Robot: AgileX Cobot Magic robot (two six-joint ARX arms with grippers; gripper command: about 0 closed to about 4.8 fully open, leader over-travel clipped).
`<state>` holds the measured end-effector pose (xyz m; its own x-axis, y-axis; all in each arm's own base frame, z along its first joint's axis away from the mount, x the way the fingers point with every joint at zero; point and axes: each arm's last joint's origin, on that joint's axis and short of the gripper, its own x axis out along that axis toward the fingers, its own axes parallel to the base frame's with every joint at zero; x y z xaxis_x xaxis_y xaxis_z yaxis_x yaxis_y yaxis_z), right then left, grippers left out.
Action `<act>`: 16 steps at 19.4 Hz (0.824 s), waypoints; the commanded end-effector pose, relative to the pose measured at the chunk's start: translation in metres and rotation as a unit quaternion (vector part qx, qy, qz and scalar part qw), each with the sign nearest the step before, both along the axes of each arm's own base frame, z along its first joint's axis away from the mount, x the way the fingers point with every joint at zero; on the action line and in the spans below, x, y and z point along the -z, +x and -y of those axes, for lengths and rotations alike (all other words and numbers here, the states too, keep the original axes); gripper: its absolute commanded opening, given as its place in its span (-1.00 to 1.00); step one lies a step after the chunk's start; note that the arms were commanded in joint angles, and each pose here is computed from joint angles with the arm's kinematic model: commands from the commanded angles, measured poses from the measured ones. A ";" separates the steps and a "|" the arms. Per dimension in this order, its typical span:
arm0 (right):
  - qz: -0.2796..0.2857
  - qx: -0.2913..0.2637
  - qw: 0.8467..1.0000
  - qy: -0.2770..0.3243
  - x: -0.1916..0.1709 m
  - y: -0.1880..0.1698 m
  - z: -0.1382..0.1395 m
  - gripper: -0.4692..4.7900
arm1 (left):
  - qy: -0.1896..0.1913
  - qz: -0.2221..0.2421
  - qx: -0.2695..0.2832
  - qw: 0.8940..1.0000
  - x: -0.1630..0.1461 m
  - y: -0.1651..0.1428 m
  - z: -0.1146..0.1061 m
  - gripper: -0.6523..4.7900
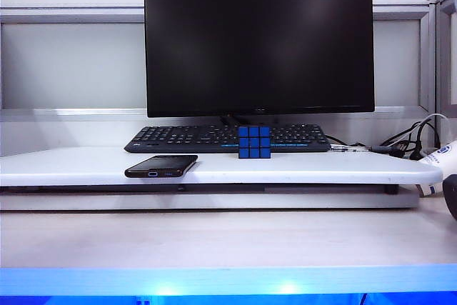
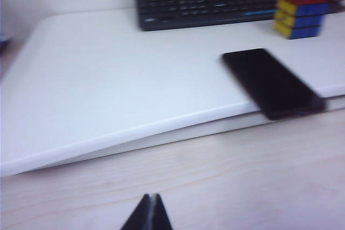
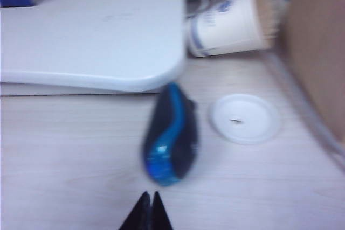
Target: Put the phone on top of the Rubik's Cube.
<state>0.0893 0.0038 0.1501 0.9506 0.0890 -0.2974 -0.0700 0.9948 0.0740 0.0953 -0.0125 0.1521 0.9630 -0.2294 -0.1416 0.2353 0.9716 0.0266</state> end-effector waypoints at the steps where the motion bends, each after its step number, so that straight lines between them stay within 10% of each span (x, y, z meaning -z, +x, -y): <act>1: 0.003 -0.043 0.999 0.018 -0.001 0.000 -0.003 -0.84 | -0.006 -0.010 0.033 0.999 0.001 -0.001 0.002 -0.78; 16: 0.047 -0.106 0.972 0.206 -0.015 0.002 -0.009 -0.46 | -0.101 -0.101 0.074 0.987 0.001 -0.008 0.005 -0.78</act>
<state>0.0920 0.0112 0.1626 0.9305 0.3418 -0.1319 -0.2699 0.8829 0.3842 0.0903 -0.0164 0.1530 0.9030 -0.3730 -0.2132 0.3352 0.9220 -0.1938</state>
